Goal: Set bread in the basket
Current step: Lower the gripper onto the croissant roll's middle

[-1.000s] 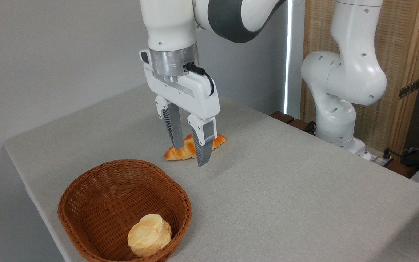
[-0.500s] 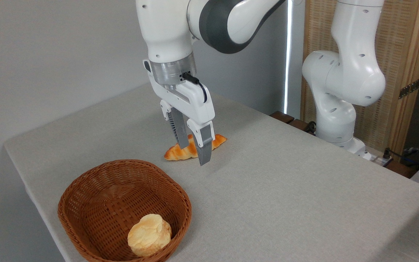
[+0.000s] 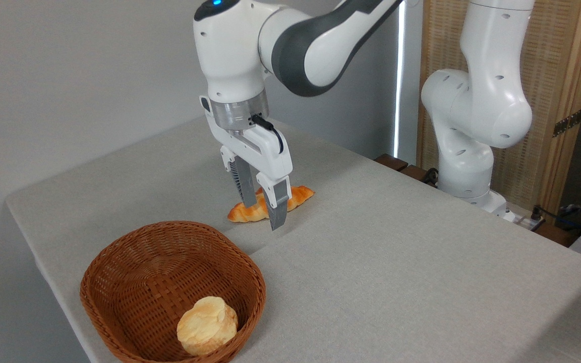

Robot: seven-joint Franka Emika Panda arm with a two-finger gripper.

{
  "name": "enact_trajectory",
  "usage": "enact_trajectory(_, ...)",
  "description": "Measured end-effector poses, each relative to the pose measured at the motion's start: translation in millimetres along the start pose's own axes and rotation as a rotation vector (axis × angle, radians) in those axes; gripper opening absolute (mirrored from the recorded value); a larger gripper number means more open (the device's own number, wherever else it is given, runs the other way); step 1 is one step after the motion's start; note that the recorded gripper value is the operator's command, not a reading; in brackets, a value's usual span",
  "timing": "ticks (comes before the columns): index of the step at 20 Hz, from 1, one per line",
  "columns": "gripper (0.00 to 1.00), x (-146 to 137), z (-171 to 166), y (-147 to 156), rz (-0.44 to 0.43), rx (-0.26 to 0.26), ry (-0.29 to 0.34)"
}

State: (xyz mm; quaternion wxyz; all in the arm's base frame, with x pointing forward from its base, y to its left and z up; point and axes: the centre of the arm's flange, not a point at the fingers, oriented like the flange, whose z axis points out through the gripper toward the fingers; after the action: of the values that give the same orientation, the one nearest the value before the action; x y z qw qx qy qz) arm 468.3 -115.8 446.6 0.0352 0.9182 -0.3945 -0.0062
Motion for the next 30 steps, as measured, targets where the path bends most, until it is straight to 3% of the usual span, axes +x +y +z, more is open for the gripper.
enact_trajectory(7,1.00,3.7,8.2,5.5,-0.015,-0.036,0.018)
enact_trajectory(19,1.00,28.6,15.8,49.4,0.076,-0.057,0.011)
enact_trajectory(30,1.00,39.6,38.1,66.1,0.115,-0.077,-0.032)
